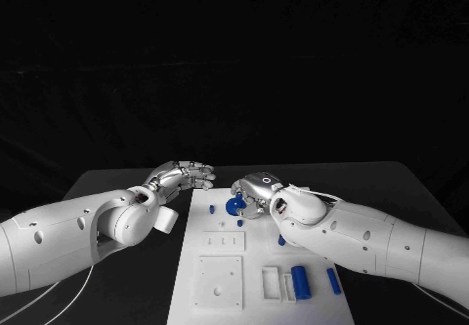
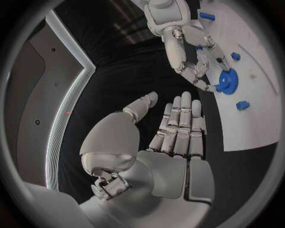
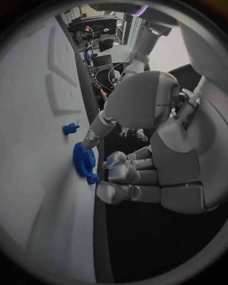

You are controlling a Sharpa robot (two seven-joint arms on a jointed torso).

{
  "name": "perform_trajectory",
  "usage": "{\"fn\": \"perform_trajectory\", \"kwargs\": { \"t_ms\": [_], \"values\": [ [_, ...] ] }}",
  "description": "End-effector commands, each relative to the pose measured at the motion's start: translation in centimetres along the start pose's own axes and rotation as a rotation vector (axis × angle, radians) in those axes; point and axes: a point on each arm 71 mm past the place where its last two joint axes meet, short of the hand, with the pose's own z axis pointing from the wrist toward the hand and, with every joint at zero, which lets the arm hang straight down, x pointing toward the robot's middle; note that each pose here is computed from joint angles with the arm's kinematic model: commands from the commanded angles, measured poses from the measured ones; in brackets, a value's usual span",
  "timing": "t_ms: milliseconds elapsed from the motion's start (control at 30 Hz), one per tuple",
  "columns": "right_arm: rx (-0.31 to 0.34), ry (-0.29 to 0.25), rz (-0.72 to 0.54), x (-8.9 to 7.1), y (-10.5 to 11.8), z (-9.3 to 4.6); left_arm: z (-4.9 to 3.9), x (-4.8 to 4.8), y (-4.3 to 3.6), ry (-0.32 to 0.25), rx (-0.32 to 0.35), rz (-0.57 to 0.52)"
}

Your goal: Assemble the parts on the task board

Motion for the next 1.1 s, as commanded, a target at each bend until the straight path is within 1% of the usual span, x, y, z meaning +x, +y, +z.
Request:
{"fn": "perform_trajectory", "kwargs": {
  "t_ms": [33,233,333,433,567,667,800,867,933,1000,1067,1100],
  "values": [
    [0.005,0.026,0.035,0.2,-0.2,-0.1,0.06,0.06,-0.2,0.003,0.012,-0.005],
    [0.016,0.051,0.05,0.4,-0.8,-0.3,0.06,0.06,-0.2,0.003,0.012,-0.005],
    [0.022,0.05,0.055,0.3,-1.1,-0.5,0.05,0.05,-0.2,0.003,0.012,-0.005],
    [0.032,0.018,0.097,0.0,-2.0,-1.1,0.05,0.01,-0.2,0.003,0.013,-0.005],
    [0.029,-0.044,0.183,-0.8,-3.6,-2.0,-0.02,-0.28,-0.2,-0.004,0.014,-0.003],
    [-0.001,-0.105,0.227,-2.1,-5.0,-2.8,-0.18,-0.7,-0.2,-0.015,0.012,0.0],
    [-0.003,-0.127,0.331,-3.8,-6.9,-3.7,-0.17,-0.92,-0.18,-0.02,0.011,0.002],
    [0.01,-0.125,0.371,-4.4,-8.0,-4.3,-0.18,-0.97,-0.17,-0.019,0.011,0.002],
    [0.039,-0.115,0.413,-4.7,-9.4,-5.0,-0.18,-1.04,-0.15,-0.018,0.01,0.001],
    [0.065,-0.1,0.416,-4.9,-10.8,-5.7,-0.18,-1.1,-0.15,-0.019,0.01,0.002],
    [0.082,-0.07,0.402,-4.9,-12.1,-6.4,-0.2,-1.18,-0.14,-0.019,0.009,0.001],
    [0.089,-0.063,0.4,-4.9,-12.6,-6.7,-0.19,-1.2,-0.13,-0.019,0.009,0.001]
  ]
}}
